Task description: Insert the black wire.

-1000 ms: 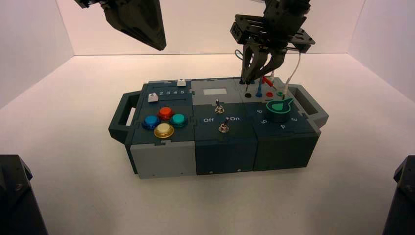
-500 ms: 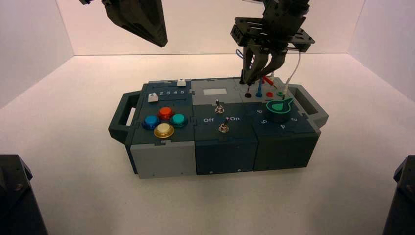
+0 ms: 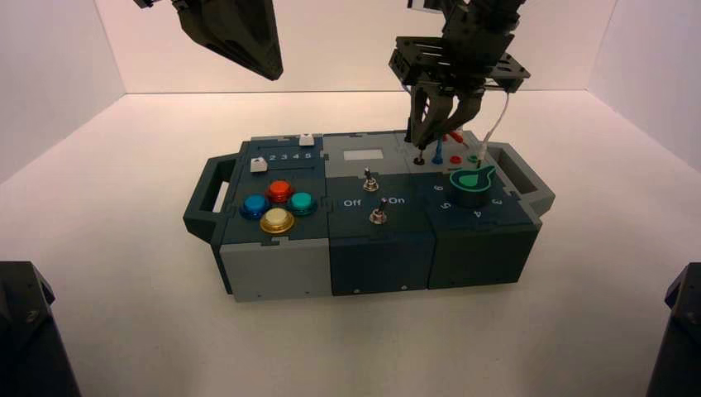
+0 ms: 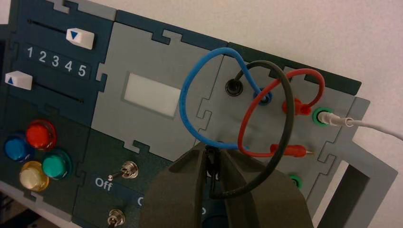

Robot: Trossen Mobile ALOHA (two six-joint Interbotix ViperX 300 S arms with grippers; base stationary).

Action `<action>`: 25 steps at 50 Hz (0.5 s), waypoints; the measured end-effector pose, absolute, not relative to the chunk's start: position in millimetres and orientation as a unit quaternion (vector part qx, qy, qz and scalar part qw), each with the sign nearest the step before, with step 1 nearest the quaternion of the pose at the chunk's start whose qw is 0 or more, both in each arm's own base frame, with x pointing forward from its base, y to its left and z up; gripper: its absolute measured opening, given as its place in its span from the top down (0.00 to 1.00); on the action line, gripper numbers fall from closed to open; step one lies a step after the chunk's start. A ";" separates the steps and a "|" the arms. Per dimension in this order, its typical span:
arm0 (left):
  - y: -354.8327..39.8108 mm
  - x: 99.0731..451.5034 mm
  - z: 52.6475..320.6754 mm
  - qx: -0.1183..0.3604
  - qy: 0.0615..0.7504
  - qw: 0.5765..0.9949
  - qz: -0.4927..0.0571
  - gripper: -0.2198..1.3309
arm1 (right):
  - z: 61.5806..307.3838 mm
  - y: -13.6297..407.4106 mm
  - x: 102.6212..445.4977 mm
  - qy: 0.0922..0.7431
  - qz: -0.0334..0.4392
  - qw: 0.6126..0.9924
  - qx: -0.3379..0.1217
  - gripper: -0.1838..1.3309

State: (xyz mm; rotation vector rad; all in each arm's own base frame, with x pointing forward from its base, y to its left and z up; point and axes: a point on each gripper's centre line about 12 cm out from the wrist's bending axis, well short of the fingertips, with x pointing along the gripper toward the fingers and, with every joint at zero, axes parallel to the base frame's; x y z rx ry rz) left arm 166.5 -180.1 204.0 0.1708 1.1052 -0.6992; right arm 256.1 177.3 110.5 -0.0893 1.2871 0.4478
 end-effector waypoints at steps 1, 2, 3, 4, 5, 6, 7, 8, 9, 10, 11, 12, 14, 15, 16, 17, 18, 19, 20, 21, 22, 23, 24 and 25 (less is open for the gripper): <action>-180.0 166.4 203.9 0.080 0.514 0.790 -0.325 0.96 | 110.5 177.6 255.8 0.594 0.208 0.776 -0.043 0.81; -180.1 166.5 203.5 0.080 0.515 0.790 -0.325 0.96 | 110.4 177.5 256.5 0.595 0.207 0.776 -0.042 0.81; -180.0 166.4 203.9 0.080 0.514 0.790 -0.325 0.96 | 109.9 177.5 256.5 0.595 0.207 0.775 -0.042 0.81; -180.0 166.4 203.9 0.080 0.514 0.790 -0.325 0.96 | 109.9 177.7 256.9 0.595 0.207 0.775 -0.042 0.81; -180.0 166.4 203.9 0.080 0.514 0.790 -0.325 0.96 | 109.4 177.6 256.9 0.596 0.207 0.775 -0.043 0.81; -180.3 166.5 203.6 0.079 0.514 0.790 -0.325 0.96 | 109.8 177.9 257.3 0.595 0.207 0.775 -0.043 0.81; -180.1 166.5 203.5 0.080 0.515 0.790 -0.325 0.96 | 109.8 177.9 257.3 0.595 0.207 0.775 -0.043 0.81; -180.1 166.5 203.5 0.080 0.515 0.790 -0.325 0.96 | 109.3 177.9 257.3 0.596 0.207 0.775 -0.043 0.81; -179.8 166.1 203.4 0.080 0.515 0.790 -0.325 0.96 | 109.3 177.8 257.5 0.595 0.207 0.776 -0.044 0.81; -180.0 166.4 203.9 0.080 0.514 0.790 -0.325 0.96 | 108.8 177.8 257.3 0.596 0.207 0.775 -0.044 0.81; -180.1 166.5 203.5 0.080 0.515 0.790 -0.325 0.96 | 109.2 178.0 257.7 0.595 0.207 0.775 -0.044 0.81; -180.1 166.5 204.0 0.079 0.513 0.790 -0.325 0.96 | 108.2 178.0 257.6 0.597 0.206 0.774 -0.044 0.81; -180.1 166.5 203.5 0.080 0.515 0.790 -0.325 0.96 | 108.2 178.0 257.6 0.597 0.206 0.774 -0.044 0.81; -180.0 166.4 203.9 0.080 0.514 0.790 -0.325 0.96 | 107.7 178.0 257.6 0.597 0.206 0.774 -0.044 0.81; -180.1 166.5 203.5 0.080 0.515 0.790 -0.325 0.96 | 107.3 178.0 257.6 0.598 0.206 0.773 -0.045 0.81; -180.1 166.5 204.0 0.080 0.513 0.790 -0.325 0.96 | 107.3 178.0 257.6 0.598 0.206 0.773 -0.045 0.81; -180.1 166.5 204.0 0.080 0.513 0.790 -0.325 0.96 | 107.3 178.0 257.6 0.598 0.206 0.773 -0.045 0.81; -180.1 166.5 203.5 0.080 0.514 0.790 -0.325 0.96 | 107.3 178.0 257.6 0.598 0.206 0.773 -0.045 0.81; -180.2 166.4 203.6 0.080 0.515 0.789 -0.325 0.96 | 106.8 177.9 257.6 0.598 0.206 0.773 -0.045 0.81; -180.1 166.5 203.5 0.080 0.514 0.790 -0.325 0.96 | 106.8 178.3 257.3 0.598 0.206 0.773 -0.045 0.81; -180.1 166.5 203.5 0.080 0.514 0.790 -0.325 0.96 | 106.3 178.3 257.3 0.599 0.206 0.773 -0.045 0.81; -180.1 166.5 203.5 0.080 0.514 0.790 -0.325 0.96 | 106.8 177.9 257.6 0.598 0.206 0.773 -0.045 0.81; -180.1 166.5 203.5 0.080 0.514 0.790 -0.325 0.96 | 106.7 178.6 257.7 0.598 0.206 0.773 -0.045 0.81; -180.1 166.5 203.5 0.080 0.514 0.790 -0.325 0.96 | 106.7 178.6 257.7 0.598 0.206 0.773 -0.045 0.81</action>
